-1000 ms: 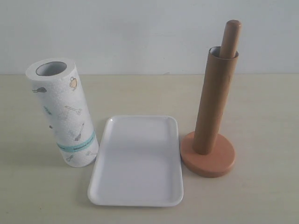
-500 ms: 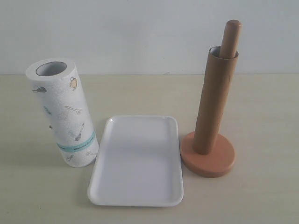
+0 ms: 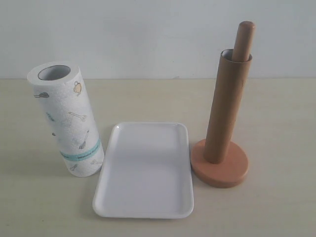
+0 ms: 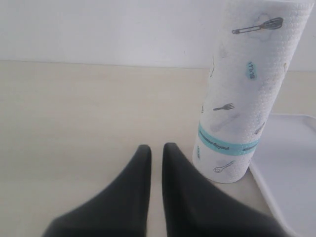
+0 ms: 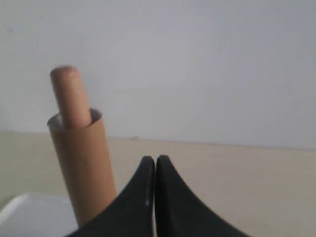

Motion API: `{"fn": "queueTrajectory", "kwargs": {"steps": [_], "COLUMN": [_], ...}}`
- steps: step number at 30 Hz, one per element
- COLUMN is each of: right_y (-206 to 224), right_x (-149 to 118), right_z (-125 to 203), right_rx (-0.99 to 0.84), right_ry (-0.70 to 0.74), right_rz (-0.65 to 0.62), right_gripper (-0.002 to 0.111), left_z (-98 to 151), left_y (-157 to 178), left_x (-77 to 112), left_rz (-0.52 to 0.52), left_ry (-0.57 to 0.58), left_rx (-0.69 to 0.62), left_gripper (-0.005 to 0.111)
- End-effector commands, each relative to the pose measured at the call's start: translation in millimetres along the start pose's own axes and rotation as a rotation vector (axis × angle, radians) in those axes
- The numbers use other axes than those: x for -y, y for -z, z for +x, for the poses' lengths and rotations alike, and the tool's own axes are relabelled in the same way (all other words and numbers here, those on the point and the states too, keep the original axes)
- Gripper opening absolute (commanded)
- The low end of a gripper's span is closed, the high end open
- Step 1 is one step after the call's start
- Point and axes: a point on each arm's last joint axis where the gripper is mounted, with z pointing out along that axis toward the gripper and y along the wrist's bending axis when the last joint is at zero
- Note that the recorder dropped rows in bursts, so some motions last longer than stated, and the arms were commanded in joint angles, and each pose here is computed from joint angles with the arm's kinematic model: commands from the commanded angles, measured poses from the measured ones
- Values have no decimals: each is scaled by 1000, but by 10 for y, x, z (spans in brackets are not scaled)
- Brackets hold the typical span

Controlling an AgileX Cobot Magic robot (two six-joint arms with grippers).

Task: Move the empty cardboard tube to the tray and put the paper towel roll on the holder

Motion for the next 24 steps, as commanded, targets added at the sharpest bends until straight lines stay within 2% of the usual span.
{"fn": "queueTrajectory", "kwargs": {"steps": [1, 4, 8, 14, 18, 19, 21, 24], "right_y": [-228, -294, -224, -246, -315, -326, -347, -366], "right_x": [-169, -318, -405, -247, -246, -253, -275, -284], "right_z": [263, 508, 777, 956, 918, 905, 887, 890], "right_rx": [-93, -83, -16, -37, -35, -31, -31, -54], "right_ry": [87, 156, 122, -13, -30, -28, -17, -11], "right_rz": [-121, -246, -338, -179, -159, -163, -180, -183], "right_gripper": [0, 0, 0, 0, 3, 7, 23, 60], "left_z": [12, 12, 12, 12, 12, 12, 12, 12], "left_y": [-1, -1, -1, -1, -1, -1, -1, -1], "left_x": [-3, -3, -3, -3, -3, -3, -3, -3], "left_rz": [-3, -3, -3, -3, -3, -3, -3, -3], "left_ry": [6, 6, 6, 6, 6, 6, 6, 6], "left_rx": [-2, -2, -2, -2, -2, -2, -2, -2], "left_gripper": [8, 8, 8, 8, 8, 8, 8, 8]}}
